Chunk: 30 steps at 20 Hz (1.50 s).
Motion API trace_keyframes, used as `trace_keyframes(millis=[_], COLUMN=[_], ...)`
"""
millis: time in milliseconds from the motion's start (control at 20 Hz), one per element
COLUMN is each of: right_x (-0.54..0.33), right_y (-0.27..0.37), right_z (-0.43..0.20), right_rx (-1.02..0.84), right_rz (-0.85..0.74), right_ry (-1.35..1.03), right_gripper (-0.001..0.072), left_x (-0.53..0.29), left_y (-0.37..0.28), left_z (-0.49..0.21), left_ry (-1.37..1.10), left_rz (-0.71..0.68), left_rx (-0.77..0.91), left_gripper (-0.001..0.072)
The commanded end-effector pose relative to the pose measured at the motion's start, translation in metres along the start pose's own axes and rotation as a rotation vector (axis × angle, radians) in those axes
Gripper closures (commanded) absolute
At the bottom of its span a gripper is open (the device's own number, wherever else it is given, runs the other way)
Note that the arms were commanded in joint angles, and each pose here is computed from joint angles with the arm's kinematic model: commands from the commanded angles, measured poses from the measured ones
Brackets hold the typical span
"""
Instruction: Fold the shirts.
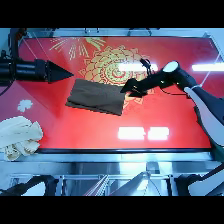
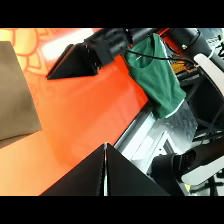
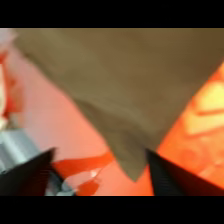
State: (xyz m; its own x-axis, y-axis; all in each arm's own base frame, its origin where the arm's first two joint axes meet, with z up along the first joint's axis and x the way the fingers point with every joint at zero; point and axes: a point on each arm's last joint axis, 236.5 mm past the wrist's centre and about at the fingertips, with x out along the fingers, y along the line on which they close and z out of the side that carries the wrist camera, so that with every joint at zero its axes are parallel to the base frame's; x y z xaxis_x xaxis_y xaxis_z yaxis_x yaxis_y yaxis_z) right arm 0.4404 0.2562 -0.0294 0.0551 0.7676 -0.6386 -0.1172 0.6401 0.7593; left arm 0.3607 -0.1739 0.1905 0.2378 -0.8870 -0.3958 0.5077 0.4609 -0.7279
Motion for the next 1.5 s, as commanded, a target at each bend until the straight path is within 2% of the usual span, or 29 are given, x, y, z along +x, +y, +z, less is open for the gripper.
trace_keyframes(millis=[0, 150, 300, 450, 500, 550, 600, 650, 750, 850, 950, 1200, 1450], right_x=[0.004, 0.044, 0.074, 0.094, 0.095, 0.091, 0.082, 0.067, 0.025, -0.044, -0.133, -0.353, -0.478], right_y=[-0.063, -0.055, -0.019, 0.011, 0.021, 0.033, 0.048, 0.065, 0.092, 0.111, 0.109, 0.031, -0.040], right_z=[0.004, 0.003, 0.009, 0.015, 0.018, 0.022, 0.025, 0.028, 0.038, 0.058, 0.086, 0.114, 0.077], right_rx=[0.155, 0.206, 0.200, 0.194, 0.201, 0.194, 0.171, 0.140, 0.055, -0.007, -0.025, 0.086, 0.245], right_rz=[-0.093, 0.041, 0.205, 0.288, 0.320, 0.363, 0.427, 0.490, 0.519, 0.488, 0.388, 0.057, -0.050], right_ry=[-0.071, -0.058, -0.074, -0.075, -0.080, -0.088, -0.095, -0.104, -0.153, -0.258, -0.444, -0.869, -1.058], right_gripper=[0.0012, 0.0012, 0.0030, 0.0035, 0.0209, 0.0533, 0.0686, 0.0687, 0.0688, 0.0689, 0.0688, 0.0689, 0.0689], left_x=[0.001, 0.001, 0.001, 0.001, 0.001, 0.001, 0.001, 0.001, 0.001, 0.001, 0.001, 0.001, 0.002], left_y=[0.003, 0.004, 0.005, 0.005, 0.005, 0.005, 0.004, 0.003, 0.001, 0.000, 0.001, 0.000, 0.001], left_z=[-0.008, -0.008, -0.008, -0.008, -0.008, -0.008, -0.009, -0.011, -0.014, -0.014, -0.014, -0.014, -0.013], left_ry=[-0.004, -0.001, -0.003, -0.002, -0.002, -0.001, 0.003, 0.009, 0.022, 0.024, 0.023, 0.024, 0.021], left_rz=[0.011, 0.015, 0.017, 0.016, 0.016, 0.016, 0.013, 0.009, 0.000, -0.002, -0.001, -0.002, 0.001], left_rx=[-0.002, 0.017, 0.029, 0.031, 0.031, 0.031, 0.031, 0.031, 0.031, 0.031, 0.030, 0.031, 0.032], left_gripper=[0.0704, 0.0704, 0.0704, 0.0703, 0.0703, 0.0703, 0.0704, 0.0704, 0.0704, 0.0704, 0.0704, 0.0704, 0.0704])
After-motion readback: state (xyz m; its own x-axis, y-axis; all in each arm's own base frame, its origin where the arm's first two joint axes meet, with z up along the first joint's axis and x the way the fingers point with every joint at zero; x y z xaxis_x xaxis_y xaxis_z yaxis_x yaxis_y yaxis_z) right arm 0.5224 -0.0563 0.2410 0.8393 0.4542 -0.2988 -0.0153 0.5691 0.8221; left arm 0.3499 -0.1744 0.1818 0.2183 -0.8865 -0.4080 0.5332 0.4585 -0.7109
